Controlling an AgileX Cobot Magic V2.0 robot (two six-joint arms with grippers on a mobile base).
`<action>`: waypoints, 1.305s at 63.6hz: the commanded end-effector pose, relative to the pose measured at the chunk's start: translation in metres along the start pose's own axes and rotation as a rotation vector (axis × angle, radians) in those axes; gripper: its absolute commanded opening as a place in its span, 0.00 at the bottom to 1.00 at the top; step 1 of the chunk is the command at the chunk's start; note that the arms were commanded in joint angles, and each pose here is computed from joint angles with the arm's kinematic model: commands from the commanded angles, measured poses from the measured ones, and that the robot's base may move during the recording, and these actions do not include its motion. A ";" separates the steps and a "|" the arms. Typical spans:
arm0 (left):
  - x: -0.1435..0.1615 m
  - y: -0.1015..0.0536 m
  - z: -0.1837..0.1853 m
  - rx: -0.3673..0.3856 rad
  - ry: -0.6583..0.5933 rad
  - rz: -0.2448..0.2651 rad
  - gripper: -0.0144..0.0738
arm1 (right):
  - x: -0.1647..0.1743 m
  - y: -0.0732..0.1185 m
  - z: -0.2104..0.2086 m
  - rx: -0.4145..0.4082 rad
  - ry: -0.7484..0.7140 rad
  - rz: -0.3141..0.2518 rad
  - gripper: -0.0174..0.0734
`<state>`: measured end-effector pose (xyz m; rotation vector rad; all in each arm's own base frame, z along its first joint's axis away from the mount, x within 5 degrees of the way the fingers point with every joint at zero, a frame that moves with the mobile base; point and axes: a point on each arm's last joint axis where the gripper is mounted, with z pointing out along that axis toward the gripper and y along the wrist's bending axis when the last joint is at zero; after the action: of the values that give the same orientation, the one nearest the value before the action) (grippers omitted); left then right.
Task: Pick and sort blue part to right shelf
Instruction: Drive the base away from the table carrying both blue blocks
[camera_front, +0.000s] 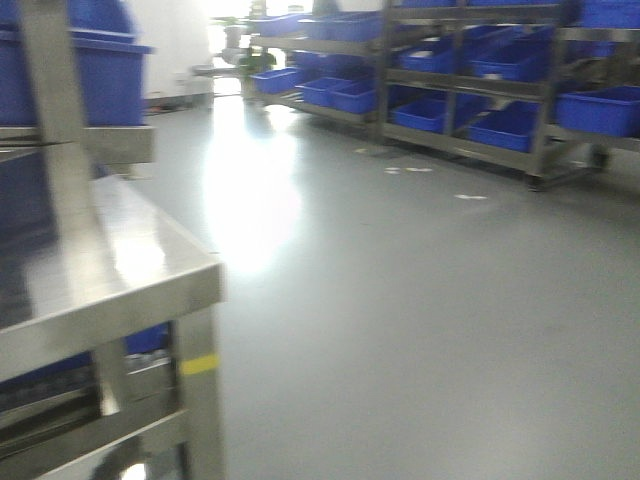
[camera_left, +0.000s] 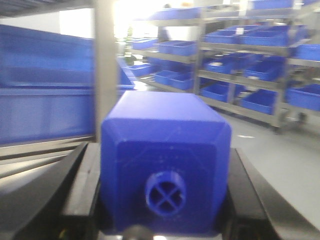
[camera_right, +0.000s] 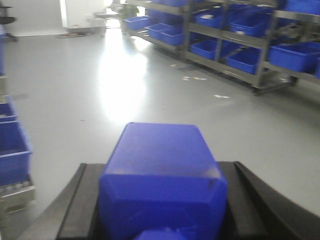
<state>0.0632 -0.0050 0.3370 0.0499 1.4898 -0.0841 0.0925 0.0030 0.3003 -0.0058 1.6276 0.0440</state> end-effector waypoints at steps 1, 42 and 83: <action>-0.017 -0.001 -0.001 0.006 -0.112 0.001 0.54 | -0.019 0.000 -0.001 0.004 -0.122 -0.001 0.65; -0.017 -0.001 -0.001 0.006 -0.112 0.001 0.54 | -0.019 0.000 -0.001 0.004 -0.122 -0.001 0.65; -0.017 -0.001 -0.001 0.006 -0.112 0.001 0.54 | -0.019 0.000 -0.001 0.004 -0.122 -0.001 0.65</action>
<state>0.0632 -0.0050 0.3370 0.0499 1.4898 -0.0841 0.0925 0.0030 0.3003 -0.0058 1.6276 0.0440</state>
